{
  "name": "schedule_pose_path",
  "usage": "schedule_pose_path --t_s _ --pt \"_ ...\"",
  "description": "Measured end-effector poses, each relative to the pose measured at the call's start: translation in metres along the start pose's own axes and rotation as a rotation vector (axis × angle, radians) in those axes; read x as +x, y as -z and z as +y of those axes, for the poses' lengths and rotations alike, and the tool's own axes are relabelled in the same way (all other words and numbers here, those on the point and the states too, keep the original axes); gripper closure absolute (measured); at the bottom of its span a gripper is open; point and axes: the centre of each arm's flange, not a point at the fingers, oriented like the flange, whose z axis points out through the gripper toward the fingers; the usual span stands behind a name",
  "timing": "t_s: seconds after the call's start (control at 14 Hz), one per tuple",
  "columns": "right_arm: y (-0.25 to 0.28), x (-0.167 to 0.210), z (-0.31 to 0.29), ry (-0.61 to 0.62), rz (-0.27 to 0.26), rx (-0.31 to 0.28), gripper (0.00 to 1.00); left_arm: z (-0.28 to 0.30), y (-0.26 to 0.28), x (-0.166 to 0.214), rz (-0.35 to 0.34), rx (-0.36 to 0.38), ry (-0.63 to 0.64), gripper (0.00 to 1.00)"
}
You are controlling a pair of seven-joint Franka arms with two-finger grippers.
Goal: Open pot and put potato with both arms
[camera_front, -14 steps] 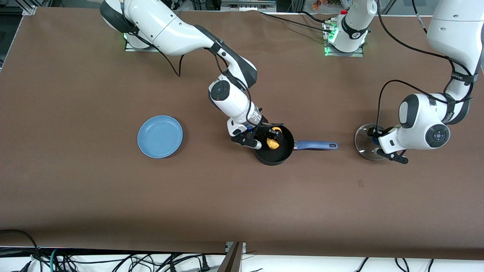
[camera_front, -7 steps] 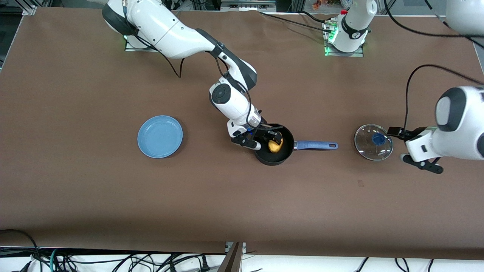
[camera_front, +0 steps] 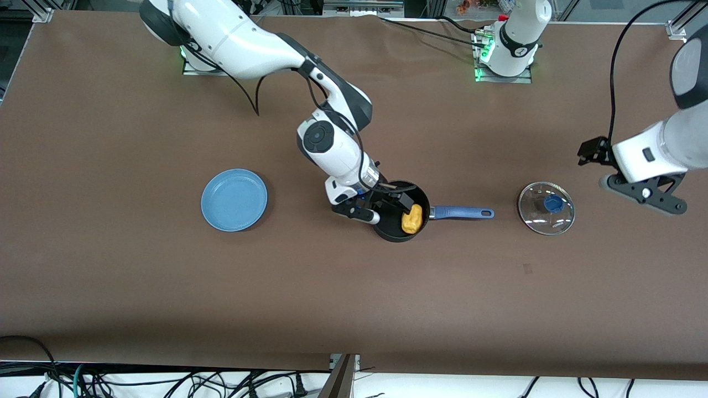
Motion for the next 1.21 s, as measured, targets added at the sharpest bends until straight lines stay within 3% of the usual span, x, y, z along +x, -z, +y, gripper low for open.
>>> schedule_pose_path --t_s 0.21,0.43,0.64,0.86,1.21 --pt "0.058 0.033 0.005 0.085 -0.032 -0.124 0.0 0.012 0.016 -0.006 0.037 -0.037 0.03 0.0" --pt "0.127 0.075 0.025 0.211 -0.083 -0.231 0.0 0.027 0.038 -0.015 0.095 -0.037 0.204 0.0" --pt "0.205 0.111 0.057 0.342 -0.163 -0.343 0.0 0.018 0.039 -0.023 0.197 -0.021 0.299 0.0" --pt "0.288 0.152 0.106 0.461 -0.21 -0.415 0.0 0.007 0.018 -0.031 0.211 -0.042 0.349 0.0" --pt "0.404 0.186 0.19 0.476 -0.221 -0.498 0.0 0.009 0.021 -0.034 0.215 -0.043 0.376 0.0"
